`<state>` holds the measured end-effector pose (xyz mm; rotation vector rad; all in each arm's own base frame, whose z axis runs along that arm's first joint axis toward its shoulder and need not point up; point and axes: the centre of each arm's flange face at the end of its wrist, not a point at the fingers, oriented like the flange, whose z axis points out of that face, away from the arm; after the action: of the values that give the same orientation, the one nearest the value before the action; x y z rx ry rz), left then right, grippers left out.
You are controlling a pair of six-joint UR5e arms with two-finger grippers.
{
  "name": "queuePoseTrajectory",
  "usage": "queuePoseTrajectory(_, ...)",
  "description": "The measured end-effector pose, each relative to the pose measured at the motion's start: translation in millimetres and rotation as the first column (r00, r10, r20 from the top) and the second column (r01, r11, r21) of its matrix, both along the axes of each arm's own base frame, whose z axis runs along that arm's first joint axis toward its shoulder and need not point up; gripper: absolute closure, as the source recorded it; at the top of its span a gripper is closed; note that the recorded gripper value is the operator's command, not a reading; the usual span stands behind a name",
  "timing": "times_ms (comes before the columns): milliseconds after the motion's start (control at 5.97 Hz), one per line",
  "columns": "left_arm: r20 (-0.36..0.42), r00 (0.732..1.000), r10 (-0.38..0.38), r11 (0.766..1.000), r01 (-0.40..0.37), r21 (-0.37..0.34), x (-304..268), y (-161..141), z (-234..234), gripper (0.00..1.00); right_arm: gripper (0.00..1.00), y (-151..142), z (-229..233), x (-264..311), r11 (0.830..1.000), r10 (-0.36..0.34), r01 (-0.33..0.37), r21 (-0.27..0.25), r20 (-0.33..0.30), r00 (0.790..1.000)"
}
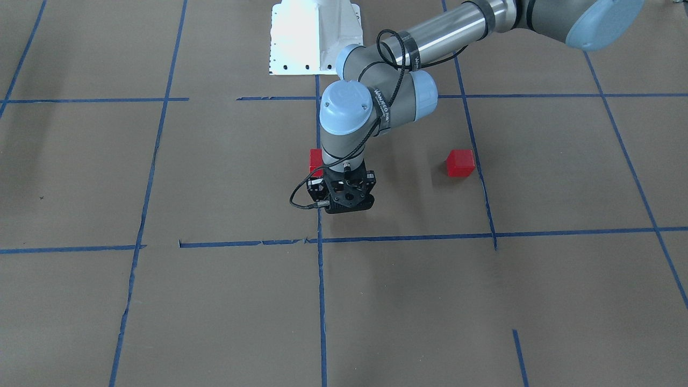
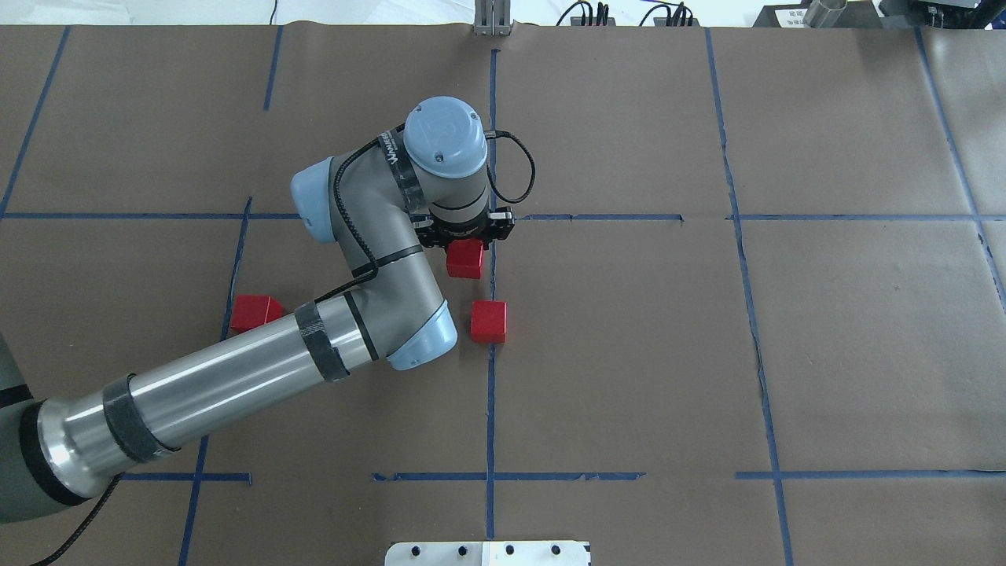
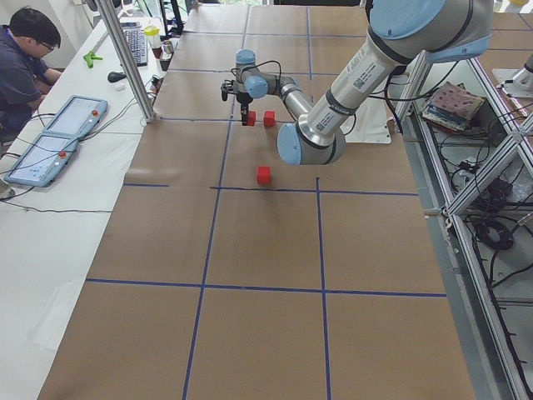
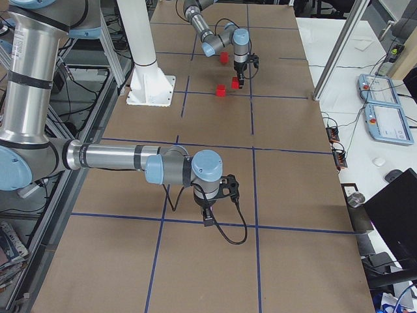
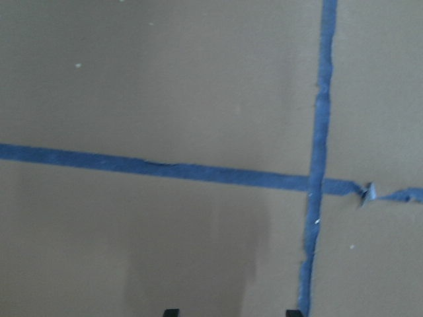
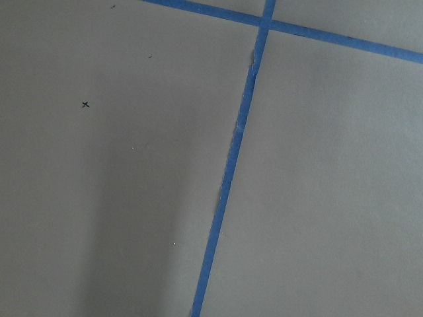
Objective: Form red blocks into L shape at center
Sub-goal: 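Carry the cube with the left gripper to just beyond the placed cube, then set the cube down against the placed cube and open the left gripper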
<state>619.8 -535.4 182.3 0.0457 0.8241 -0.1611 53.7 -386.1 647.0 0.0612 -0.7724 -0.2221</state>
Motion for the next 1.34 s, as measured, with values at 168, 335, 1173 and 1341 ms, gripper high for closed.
queuePoseTrajectory(168, -0.008, 1.000, -0.012, 1.000, 0.012, -0.022, 15, 0, -5, 0.77, 0.00, 0, 0, 0, 1.000, -0.001, 0.001, 0.001, 0.000, 1.000)
queuePoseTrajectory(335, -0.013, 1.000, -0.020, 0.999, 0.020, -0.046, 26, 8, -8, 0.77, 0.00, 0, 0, 0, 1.000, -0.001, 0.001, 0.001, 0.000, 1.000)
queuePoseTrajectory(1173, -0.009, 1.000, -0.023, 0.995, 0.023, -0.092, 43, 31, -7, 0.76, 0.00, 0, 1, 0, 1.000, -0.002, 0.002, 0.001, 0.000, 1.000)
queuePoseTrajectory(1341, -0.012, 1.000, -0.022, 0.996, 0.020, -0.090, 42, 32, -8, 0.76, 0.00, 0, 1, 0, 1.000, -0.002, 0.002, 0.001, 0.000, 1.000)
